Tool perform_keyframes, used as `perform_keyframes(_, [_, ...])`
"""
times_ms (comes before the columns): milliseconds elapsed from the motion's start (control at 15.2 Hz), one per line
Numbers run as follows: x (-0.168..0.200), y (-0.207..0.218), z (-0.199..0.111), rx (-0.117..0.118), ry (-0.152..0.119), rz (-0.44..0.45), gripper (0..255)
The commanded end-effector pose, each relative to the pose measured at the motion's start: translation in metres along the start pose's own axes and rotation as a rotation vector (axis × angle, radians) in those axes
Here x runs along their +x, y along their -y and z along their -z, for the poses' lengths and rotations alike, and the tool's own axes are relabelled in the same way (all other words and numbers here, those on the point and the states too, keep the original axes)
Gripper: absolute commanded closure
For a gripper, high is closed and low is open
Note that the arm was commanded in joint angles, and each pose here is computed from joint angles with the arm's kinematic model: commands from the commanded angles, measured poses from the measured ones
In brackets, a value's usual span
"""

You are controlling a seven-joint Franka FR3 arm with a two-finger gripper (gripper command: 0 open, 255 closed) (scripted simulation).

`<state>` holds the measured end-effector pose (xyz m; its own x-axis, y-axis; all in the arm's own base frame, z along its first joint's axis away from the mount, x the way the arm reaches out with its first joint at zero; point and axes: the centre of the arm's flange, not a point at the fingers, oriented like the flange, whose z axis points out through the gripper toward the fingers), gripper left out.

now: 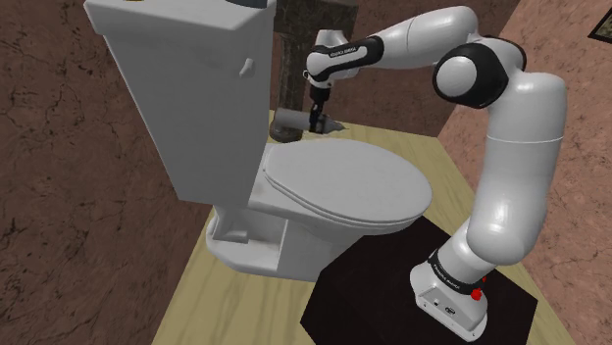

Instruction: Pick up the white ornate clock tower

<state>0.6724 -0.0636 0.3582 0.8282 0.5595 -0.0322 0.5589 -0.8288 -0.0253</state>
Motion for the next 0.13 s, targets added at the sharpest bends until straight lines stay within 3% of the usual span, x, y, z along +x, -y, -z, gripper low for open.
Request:
perform_keyframes(0, [0.0003,0.0009,0.0059,0.000,-0.001,0.000,255])
perform_keyframes(66, [0.0003,0.0009,0.0059,0.000,-0.001,0.000,255])
